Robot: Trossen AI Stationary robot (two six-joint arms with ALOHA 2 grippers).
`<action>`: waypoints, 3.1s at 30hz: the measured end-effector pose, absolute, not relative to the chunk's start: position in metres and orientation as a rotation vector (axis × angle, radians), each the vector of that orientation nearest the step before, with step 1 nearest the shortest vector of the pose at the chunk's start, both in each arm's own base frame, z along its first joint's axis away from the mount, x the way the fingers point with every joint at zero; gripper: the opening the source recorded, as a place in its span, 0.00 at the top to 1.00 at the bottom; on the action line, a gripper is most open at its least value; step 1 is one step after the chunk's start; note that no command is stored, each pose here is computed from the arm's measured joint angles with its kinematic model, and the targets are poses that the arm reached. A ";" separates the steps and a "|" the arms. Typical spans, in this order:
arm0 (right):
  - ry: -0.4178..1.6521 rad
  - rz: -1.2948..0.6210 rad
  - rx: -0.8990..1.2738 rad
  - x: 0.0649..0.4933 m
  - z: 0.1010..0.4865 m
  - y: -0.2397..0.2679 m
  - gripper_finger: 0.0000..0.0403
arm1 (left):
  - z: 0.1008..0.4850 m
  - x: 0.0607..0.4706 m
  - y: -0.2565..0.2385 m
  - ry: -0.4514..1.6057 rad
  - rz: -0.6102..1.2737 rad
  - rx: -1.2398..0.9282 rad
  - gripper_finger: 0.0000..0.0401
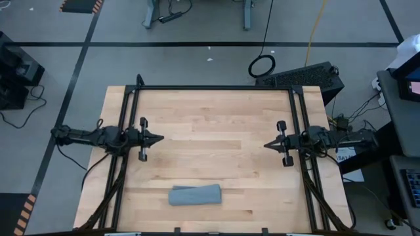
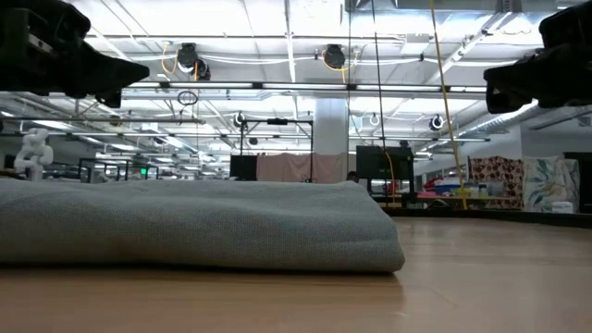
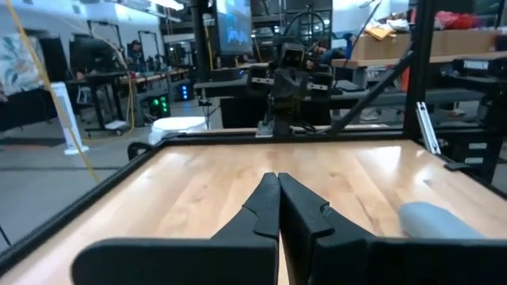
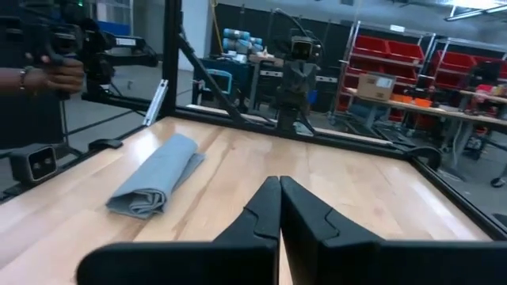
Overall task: Roll towel
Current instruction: Return to Home Position
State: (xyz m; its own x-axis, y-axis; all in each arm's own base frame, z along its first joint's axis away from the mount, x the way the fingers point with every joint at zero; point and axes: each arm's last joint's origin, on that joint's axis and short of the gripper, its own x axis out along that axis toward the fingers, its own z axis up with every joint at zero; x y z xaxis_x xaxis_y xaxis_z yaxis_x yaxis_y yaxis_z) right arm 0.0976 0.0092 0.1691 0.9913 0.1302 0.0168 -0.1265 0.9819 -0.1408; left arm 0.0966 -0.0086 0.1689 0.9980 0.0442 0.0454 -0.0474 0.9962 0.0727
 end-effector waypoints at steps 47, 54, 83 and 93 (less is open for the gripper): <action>-0.016 0.098 -0.064 0.098 0.169 0.006 1.00 | 0.166 0.098 -0.004 -0.016 -0.018 0.031 0.95; -0.016 0.098 -0.064 0.098 0.169 0.006 1.00 | 0.166 0.098 -0.004 -0.017 -0.015 0.031 0.95; -0.016 0.098 -0.064 0.098 0.169 0.006 1.00 | 0.166 0.098 -0.004 -0.018 -0.015 0.032 0.95; -0.016 0.098 -0.064 0.098 0.169 0.006 1.00 | 0.166 0.098 -0.004 -0.018 -0.015 0.032 0.95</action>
State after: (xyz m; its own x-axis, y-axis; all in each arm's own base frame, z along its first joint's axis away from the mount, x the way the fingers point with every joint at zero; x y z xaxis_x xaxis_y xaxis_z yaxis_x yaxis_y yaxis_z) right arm 0.0980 0.0061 0.1688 0.9950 0.0987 0.0128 -0.0977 0.9931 -0.0645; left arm 0.0977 -0.0044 0.1664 0.9997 -0.0153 0.0181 0.0147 0.9994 0.0318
